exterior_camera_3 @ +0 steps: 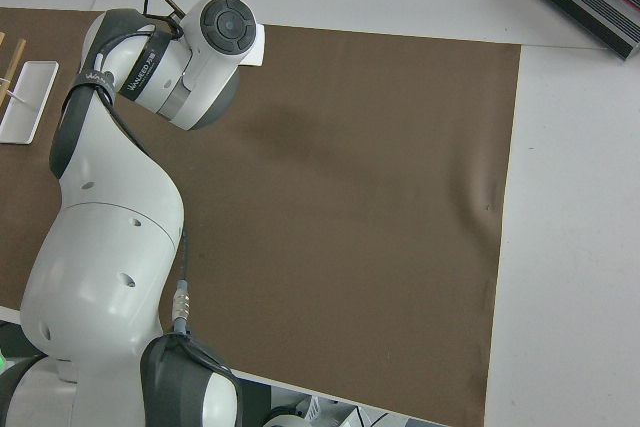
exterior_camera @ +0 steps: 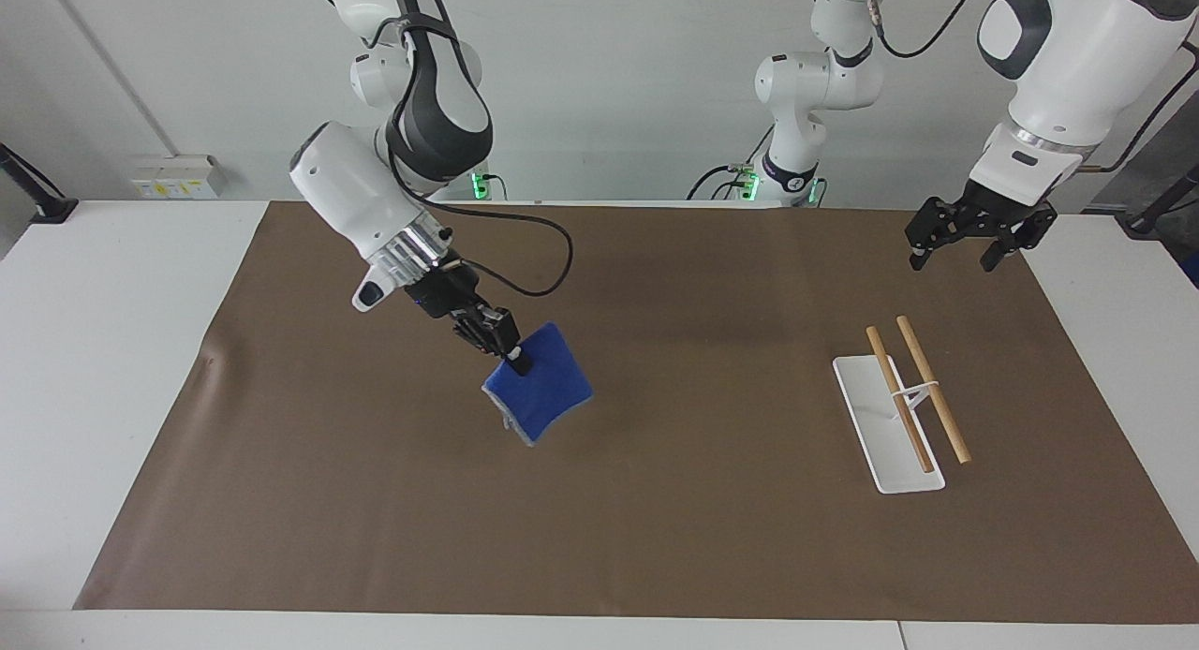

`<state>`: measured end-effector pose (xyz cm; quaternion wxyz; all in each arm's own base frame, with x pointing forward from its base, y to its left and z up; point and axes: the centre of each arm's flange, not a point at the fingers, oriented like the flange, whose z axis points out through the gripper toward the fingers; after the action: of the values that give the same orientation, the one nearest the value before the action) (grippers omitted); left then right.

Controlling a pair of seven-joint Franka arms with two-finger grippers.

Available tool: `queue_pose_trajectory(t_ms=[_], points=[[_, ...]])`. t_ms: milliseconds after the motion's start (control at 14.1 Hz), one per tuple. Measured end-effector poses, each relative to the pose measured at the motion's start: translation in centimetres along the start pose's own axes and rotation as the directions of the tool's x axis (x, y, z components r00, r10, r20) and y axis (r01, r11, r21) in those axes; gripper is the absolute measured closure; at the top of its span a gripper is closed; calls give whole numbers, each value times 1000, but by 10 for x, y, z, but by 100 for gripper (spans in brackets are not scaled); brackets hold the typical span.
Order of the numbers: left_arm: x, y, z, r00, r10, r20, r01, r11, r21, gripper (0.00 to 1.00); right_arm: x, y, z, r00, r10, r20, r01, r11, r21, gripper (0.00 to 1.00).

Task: Right arm passes towel to left arm to hang
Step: 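Lift the blue towel with the right gripper toward the tray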

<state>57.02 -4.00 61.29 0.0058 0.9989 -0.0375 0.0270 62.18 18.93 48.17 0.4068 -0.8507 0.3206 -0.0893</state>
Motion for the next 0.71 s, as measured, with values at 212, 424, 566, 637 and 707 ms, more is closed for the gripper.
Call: queue_pose_trajectory(t_ms=[212,424,566,637,707], points=[[0,0,0,1000,0,0,0,1000,0,0,-31,-11,22,993,116,17,-117,989,86,96],[0,0,0,1000,0,0,0,1000,0,0,-33,-15,21,962,263,78,-273,944,183,96],[0,0,0,1000,0,0,0,1000,0,0,-38,-20,21,933,335,128,-357,905,230,96],[0,0,0,1000,0,0,0,1000,0,0,-41,-21,23,918,365,152,-393,886,245,96],[0,0,0,1000,0,0,0,1000,0,0,-44,-22,24,905,390,172,-423,870,254,96]])
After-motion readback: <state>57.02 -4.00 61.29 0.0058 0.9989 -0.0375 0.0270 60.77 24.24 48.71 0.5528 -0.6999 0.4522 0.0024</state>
